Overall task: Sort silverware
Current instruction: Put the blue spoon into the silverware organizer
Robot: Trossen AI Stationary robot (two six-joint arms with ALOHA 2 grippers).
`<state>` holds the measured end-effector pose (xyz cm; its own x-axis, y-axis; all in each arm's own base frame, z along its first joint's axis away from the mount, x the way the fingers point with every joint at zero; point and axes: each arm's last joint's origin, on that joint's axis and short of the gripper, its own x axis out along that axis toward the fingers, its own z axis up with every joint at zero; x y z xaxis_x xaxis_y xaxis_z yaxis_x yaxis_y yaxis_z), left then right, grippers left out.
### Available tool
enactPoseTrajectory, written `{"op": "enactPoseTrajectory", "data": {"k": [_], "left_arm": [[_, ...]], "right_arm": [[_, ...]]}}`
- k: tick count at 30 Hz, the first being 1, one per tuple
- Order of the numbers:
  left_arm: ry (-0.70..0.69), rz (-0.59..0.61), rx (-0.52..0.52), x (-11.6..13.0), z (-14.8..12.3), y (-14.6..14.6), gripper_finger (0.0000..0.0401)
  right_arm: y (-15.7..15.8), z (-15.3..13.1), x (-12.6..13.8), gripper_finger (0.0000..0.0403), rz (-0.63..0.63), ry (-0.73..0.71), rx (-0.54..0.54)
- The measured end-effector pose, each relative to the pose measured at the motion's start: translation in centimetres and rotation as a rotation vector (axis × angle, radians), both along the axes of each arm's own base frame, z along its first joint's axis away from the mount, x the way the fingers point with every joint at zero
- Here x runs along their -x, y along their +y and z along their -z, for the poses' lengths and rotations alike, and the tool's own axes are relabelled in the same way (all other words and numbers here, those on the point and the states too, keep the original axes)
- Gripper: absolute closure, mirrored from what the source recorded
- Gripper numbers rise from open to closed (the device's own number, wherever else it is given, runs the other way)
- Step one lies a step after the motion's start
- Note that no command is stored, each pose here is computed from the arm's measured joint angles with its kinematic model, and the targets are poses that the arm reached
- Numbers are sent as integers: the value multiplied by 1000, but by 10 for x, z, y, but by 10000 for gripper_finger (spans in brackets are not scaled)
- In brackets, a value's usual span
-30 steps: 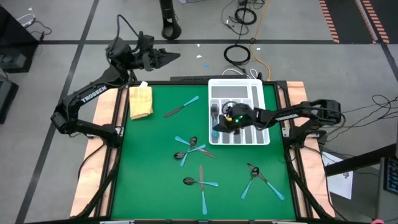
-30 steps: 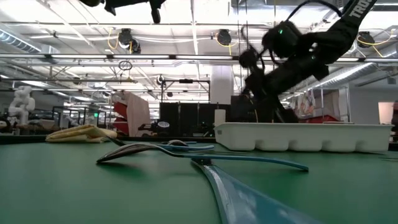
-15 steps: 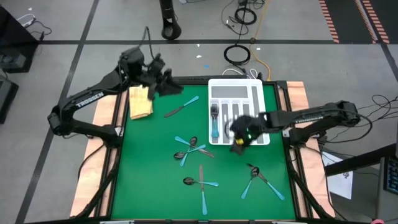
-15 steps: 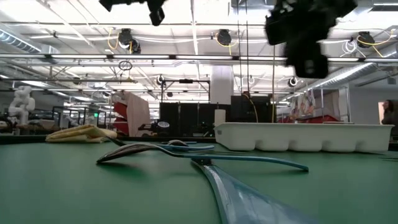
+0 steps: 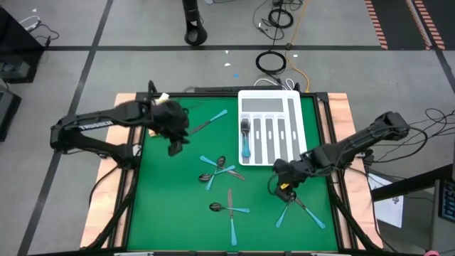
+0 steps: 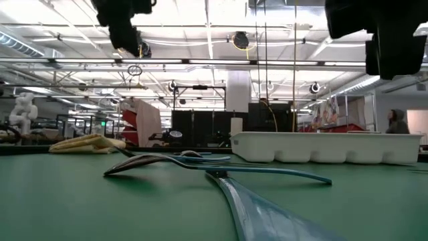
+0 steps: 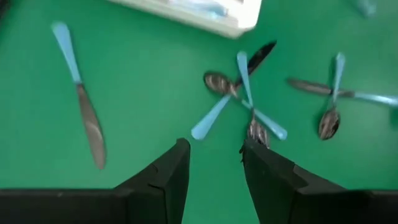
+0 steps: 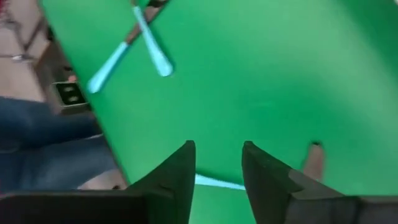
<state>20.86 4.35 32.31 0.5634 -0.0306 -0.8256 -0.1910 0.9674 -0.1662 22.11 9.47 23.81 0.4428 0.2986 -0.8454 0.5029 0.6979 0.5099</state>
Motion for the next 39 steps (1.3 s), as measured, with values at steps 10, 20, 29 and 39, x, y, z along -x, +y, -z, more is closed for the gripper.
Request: {"op": "enactPoseTrajectory", "data": {"k": [10, 20, 29, 39], "left_arm": [[155, 48, 75, -54, 65, -23, 248], [264, 53, 68, -103, 131, -45, 248], [374, 76, 57, -113, 168, -60, 248], [347, 82, 184, -118, 167, -57, 248]], "right_arm": [[12, 3, 11, 237, 1, 38, 76], [21, 5, 21, 236, -33, 60, 131], [25, 5, 24, 236, -35, 33, 183], [26, 5, 24, 236, -36, 32, 186]]}}
